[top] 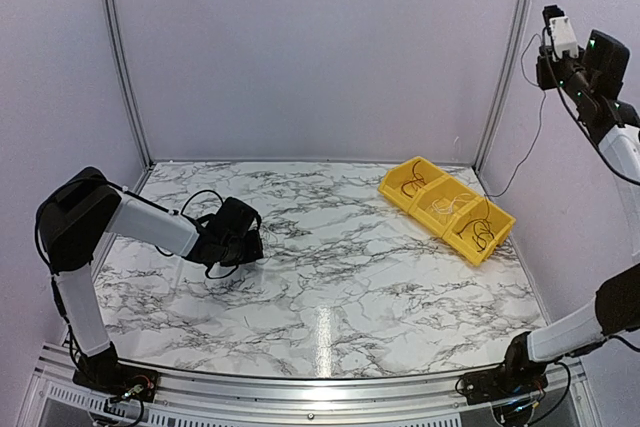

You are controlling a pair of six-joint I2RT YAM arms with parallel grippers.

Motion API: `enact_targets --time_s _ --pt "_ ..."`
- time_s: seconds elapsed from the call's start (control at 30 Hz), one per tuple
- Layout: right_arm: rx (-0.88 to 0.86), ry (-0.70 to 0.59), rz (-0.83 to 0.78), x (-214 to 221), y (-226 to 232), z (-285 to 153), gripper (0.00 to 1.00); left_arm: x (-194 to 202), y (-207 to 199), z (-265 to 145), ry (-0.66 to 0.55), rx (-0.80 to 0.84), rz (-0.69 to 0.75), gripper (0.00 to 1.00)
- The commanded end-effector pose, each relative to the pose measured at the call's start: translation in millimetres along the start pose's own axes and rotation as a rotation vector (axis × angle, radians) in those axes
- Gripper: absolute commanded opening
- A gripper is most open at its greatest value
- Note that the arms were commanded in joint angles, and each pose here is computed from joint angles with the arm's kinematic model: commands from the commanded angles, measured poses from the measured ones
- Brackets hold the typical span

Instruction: Untangle the cables

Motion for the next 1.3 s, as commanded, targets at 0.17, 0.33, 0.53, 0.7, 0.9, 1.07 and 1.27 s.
enact_targets --time_s 0.17,0.33,0.53,0.7,0.9,1.07,1.27 --pt "-0.093 0.167 -0.018 76 37 -6 0.0 65 64 8 0.254 -0.205 0.05 0.0" --pt "-0.197 0.26 0.004 108 60 -5 0.0 69 69 6 0.259 -0.218 0.038 0.0" --pt "-0.349 0.416 0.066 158 85 -1 0.0 71 69 5 0.259 -0.219 0.03 0.0" --pt "-0.45 0.511 0.153 192 101 -2 0.0 71 68 3 0.256 -0.218 0.025 0.0" --pt "-0.541 0.558 0.208 220 125 -11 0.0 74 70 2 0.256 -0.224 0.025 0.0" --pt "-0.58 0.59 0.242 239 139 -14 0.0 75 69 3 0.259 -0.222 0.027 0.0" --pt "-0.783 0.508 0.409 225 158 -21 0.0 77 70 4 0.266 -0.227 0.031 0.0"
Point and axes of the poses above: each gripper's point midway between its finger pads, its own z axis out along the fingers, its own y axis along the line the jaws close on, x = y × z, the point moved 7 cm from there along -z, back along the fingers, and after that the axes turned 8 degrees about -z, right-handed, at the moved point
